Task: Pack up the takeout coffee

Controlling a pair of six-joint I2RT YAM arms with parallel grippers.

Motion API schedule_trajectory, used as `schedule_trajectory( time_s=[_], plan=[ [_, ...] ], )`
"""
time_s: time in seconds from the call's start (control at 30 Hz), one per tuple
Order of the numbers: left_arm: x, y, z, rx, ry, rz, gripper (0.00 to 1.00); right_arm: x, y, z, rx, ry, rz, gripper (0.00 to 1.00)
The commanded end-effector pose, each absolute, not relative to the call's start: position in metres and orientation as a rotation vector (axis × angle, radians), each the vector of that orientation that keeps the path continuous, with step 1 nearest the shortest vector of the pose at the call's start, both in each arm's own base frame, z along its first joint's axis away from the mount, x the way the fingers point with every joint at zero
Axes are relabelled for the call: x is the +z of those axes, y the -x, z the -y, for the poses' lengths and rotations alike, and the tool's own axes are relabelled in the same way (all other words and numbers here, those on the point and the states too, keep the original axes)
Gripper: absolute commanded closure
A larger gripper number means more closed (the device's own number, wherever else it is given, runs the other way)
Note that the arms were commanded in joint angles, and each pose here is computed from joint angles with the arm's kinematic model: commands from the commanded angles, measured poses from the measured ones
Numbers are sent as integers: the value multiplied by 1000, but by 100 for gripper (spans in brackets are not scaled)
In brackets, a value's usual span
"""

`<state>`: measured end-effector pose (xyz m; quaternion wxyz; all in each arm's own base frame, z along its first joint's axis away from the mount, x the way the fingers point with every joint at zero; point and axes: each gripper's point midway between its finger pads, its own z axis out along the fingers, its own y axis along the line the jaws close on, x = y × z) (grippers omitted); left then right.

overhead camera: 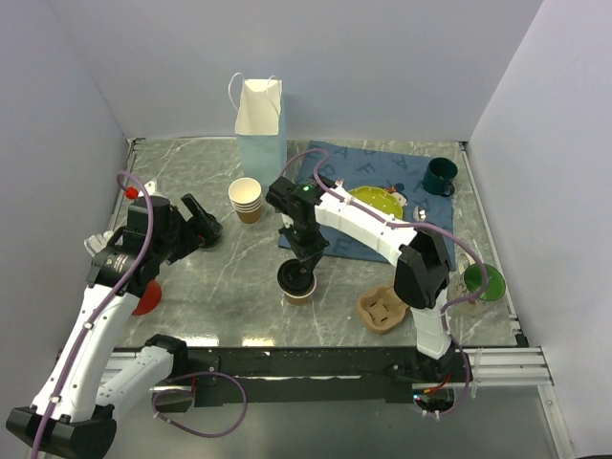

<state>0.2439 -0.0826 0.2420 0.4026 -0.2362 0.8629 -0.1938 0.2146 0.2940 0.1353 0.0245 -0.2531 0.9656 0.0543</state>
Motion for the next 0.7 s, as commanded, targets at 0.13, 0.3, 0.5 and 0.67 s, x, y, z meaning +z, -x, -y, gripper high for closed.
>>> schedule_trajectory(
  time_s=[0.13, 0.3, 0.5, 0.67],
  plan=[
    [248, -248, 80, -475, 564, -2154, 3, 150, -168, -239, -85, 793, -3181, 100],
    [248, -248, 83, -488, 541, -2161, 3, 152, -171, -245, -61, 781, -3174, 100],
    [245, -248, 82, -478, 533, -2165, 3, 160, -169, -245, -33, 763, -3157, 100],
    [245, -249, 84, -489, 528, -2167, 3, 158, -164, -239, -46, 756, -3176, 100]
  ],
)
